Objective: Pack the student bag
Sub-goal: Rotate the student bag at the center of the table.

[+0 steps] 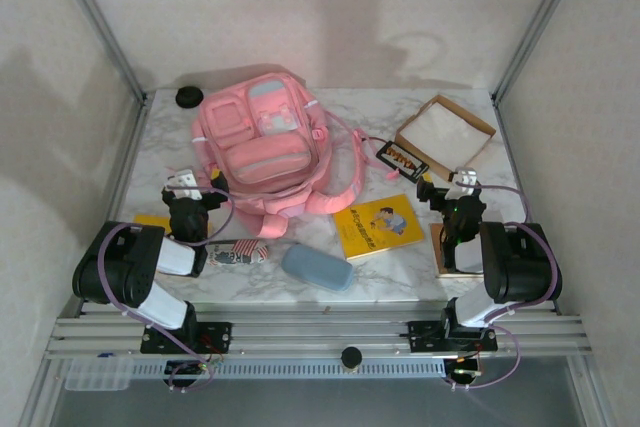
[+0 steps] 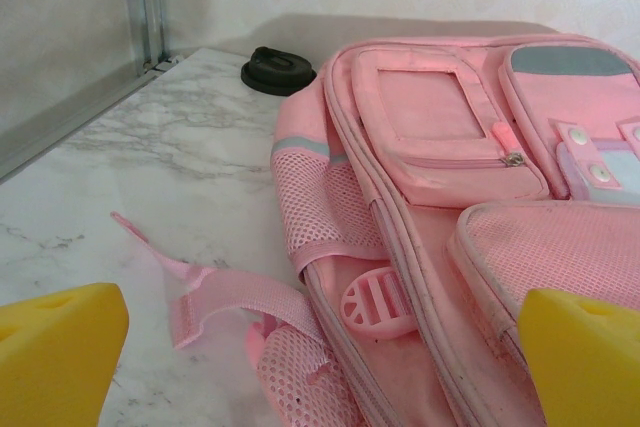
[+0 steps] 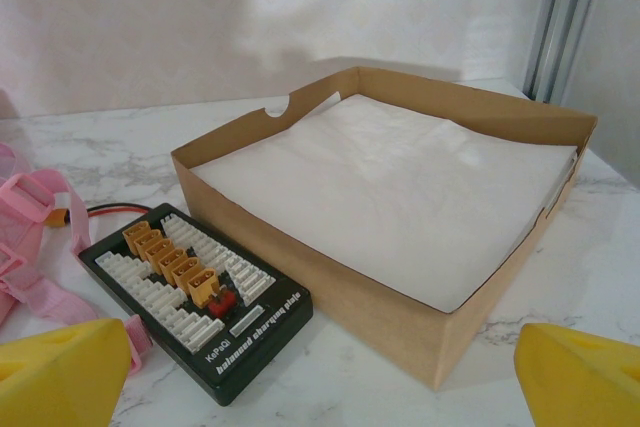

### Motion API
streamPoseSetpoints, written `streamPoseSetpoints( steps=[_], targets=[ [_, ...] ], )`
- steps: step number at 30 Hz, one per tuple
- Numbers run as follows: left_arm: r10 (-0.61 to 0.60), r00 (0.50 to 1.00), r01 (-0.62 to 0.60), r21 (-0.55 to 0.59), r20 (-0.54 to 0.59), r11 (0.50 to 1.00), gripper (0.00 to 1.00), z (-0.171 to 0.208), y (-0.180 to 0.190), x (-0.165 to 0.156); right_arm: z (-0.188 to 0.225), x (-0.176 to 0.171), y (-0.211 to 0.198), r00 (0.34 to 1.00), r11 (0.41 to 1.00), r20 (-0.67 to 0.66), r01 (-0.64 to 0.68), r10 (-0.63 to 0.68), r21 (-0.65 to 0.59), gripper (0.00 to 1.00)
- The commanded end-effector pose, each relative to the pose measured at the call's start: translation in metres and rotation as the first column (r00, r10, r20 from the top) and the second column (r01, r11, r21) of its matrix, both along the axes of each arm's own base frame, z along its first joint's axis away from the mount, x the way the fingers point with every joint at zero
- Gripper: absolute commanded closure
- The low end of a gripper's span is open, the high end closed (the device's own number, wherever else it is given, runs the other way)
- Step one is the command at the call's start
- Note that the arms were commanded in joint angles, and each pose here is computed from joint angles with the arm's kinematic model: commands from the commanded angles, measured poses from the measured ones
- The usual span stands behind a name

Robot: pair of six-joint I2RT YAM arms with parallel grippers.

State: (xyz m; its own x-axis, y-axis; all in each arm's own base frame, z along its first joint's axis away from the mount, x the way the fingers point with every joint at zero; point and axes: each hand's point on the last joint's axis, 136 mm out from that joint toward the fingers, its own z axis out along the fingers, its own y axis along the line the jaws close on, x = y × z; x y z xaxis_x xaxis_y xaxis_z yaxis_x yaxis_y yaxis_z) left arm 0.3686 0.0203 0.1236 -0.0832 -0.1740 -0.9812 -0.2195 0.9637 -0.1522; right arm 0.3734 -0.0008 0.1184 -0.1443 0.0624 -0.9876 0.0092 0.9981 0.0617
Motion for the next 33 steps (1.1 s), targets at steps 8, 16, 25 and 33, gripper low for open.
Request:
streamPoseSetpoints(
  steps=[8,16,25,33],
  targets=[
    [-0.005,1.000,0.005,0.007,0.020,1.000,0.01,0.007,0.001,0.003,0.007,0.001,0.003,0.999,1.000,0.030,-0.012,0.013,-0.013,0.01],
    [0.009,1.000,-0.009,0.001,0.030,1.000,0.01,0.022,0.003,0.002,0.026,-0.005,-0.002,0.999,1.000,0.049,0.016,-0.016,-0.001,0.01],
    [-0.007,1.000,0.012,-0.169,0.031,0.985,0.01,0.088,-0.002,0.007,0.068,0.005,-0.019,0.983,0.949,-0.096,0.174,-0.154,0.263,0.01],
    [0.089,0.996,-0.065,-0.575,0.014,0.816,0.01,0.111,0.012,0.003,0.063,0.015,0.012,0.951,0.829,-0.310,0.157,0.021,0.536,0.01]
  ],
)
